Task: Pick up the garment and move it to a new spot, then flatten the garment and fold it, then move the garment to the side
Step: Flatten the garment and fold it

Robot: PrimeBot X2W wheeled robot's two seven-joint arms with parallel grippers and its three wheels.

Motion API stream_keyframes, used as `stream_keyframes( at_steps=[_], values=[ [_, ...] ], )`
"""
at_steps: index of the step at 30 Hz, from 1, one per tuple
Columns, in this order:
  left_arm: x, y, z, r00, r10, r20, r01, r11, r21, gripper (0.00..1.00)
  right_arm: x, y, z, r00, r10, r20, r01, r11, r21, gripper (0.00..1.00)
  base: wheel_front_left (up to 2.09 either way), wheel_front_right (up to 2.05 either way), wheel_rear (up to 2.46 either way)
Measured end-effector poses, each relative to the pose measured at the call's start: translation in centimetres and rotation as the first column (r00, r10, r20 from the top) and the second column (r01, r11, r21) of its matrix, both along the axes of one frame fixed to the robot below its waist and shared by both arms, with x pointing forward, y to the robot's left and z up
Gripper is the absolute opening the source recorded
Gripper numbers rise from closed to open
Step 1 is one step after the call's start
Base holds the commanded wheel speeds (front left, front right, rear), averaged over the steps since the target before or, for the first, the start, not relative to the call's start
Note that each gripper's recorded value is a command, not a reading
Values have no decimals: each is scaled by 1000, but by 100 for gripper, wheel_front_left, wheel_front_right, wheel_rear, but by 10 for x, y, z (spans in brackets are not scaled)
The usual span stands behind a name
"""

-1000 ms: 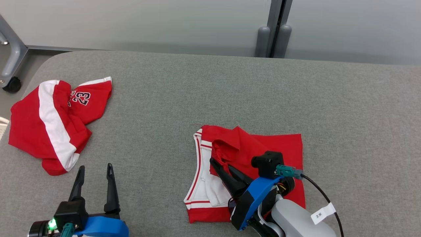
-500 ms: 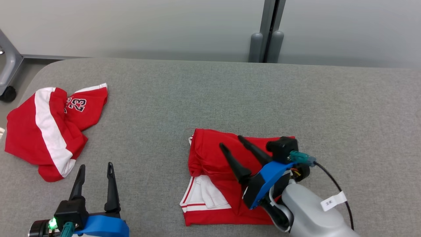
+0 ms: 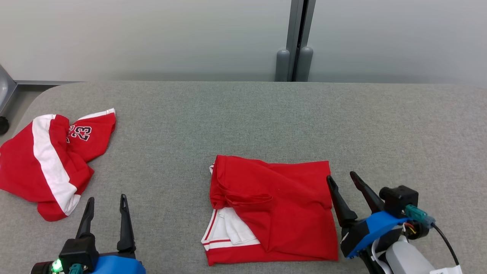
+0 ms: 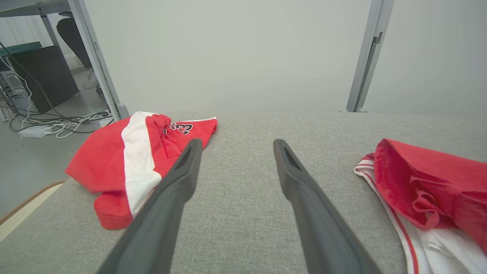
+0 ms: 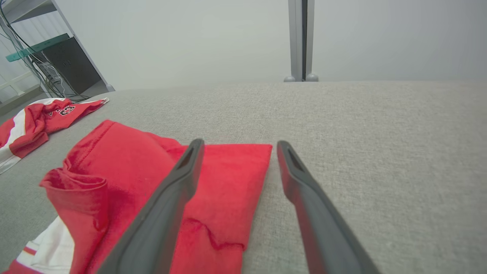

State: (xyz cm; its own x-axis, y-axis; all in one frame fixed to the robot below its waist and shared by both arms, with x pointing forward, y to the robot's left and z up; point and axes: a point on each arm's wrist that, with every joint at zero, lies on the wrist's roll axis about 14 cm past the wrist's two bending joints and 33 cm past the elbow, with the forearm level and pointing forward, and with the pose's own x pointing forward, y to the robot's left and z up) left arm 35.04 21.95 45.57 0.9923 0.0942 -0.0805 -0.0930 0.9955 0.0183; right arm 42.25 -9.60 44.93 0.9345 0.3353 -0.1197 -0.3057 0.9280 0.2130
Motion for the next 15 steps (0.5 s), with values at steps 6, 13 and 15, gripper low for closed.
stream_keyframes(
  at_steps=[6,13,15],
  values=[
    [0,1,-2,1000,-1,-8,1,1000,2,100,-9,18,-10,998,49,-25,-50,999,-12,0,0,0,0],
    [-2,2,-4,1000,3,-16,-3,1000,3,100,-11,55,-22,986,151,-67,-153,988,-24,0,0,0,0],
    [-2,4,-4,1000,9,-14,-9,1000,4,100,-12,65,-27,980,179,-86,-182,983,-23,0,0,0,0]
  ],
)
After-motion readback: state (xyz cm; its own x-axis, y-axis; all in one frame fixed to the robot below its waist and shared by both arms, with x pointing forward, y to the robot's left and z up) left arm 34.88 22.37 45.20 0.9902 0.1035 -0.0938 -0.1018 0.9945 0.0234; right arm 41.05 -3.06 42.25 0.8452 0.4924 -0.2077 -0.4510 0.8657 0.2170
